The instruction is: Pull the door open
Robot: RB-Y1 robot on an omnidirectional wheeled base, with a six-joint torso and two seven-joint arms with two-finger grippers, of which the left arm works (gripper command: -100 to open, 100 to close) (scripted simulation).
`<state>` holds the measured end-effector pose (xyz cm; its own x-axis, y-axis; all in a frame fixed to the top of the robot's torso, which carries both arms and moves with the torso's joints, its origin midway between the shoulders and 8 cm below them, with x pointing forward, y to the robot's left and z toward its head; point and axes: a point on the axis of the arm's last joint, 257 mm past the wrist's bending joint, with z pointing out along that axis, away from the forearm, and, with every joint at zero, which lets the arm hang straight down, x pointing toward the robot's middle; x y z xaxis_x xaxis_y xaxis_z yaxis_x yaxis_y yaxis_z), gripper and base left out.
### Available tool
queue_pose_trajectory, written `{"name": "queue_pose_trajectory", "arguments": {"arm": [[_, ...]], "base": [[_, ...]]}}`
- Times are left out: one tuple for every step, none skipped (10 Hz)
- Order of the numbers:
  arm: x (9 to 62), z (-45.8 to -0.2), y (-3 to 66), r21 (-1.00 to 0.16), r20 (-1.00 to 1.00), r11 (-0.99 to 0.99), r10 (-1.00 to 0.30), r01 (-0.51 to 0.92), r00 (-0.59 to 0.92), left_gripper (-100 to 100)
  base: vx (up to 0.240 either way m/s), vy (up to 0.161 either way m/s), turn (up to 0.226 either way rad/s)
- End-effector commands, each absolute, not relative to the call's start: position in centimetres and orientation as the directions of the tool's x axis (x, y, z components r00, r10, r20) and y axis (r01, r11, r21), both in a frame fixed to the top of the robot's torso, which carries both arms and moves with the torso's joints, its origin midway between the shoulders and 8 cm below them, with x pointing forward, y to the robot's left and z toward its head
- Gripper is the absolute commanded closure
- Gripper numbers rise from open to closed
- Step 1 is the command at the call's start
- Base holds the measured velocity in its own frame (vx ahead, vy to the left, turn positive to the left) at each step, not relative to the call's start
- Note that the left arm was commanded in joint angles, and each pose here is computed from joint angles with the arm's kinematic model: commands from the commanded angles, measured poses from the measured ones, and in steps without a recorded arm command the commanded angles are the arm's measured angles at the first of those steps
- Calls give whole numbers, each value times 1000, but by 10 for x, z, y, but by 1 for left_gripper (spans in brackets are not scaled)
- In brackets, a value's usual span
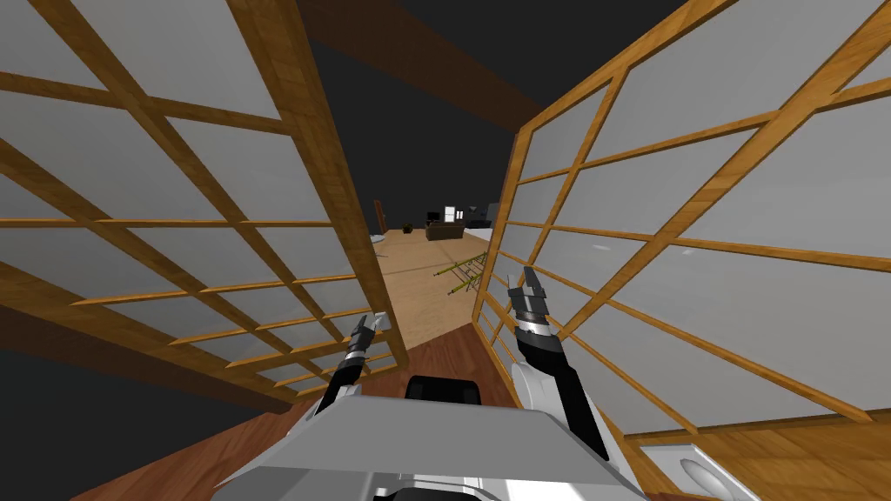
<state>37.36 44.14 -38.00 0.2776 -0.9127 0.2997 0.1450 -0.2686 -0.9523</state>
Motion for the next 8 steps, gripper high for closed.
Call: {"name": "queue_pose_trajectory", "arguments": {"arm": [[374, -388, 426, -935, 353, -328, -898, 136, 263, -100], [373, -388, 425, -914, 403, -374, -877, 154, 261, -100], [373, -388, 425, -914, 403, -374, -877, 154, 261, -100], [373, -388, 423, -892, 450, -418, -855, 171, 258, -100], [373, -388, 423, -890, 455, -422, -853, 173, 257, -100], [372, -388, 422, -861, 506, -470, -825, 192, 252, -100], [371, -388, 420, -836, 548, -508, -799, 209, 249, -100], [371, -388, 420, -829, 558, -518, -792, 212, 246, -100]], "base": [[-60, 1, -36], [-45, 7, -25], [-29, 12, -2], [-38, 1, -46], [-26, 2, -37], [-29, 10, -31], [-64, 20, -100], [-54, 16, -21]]}}
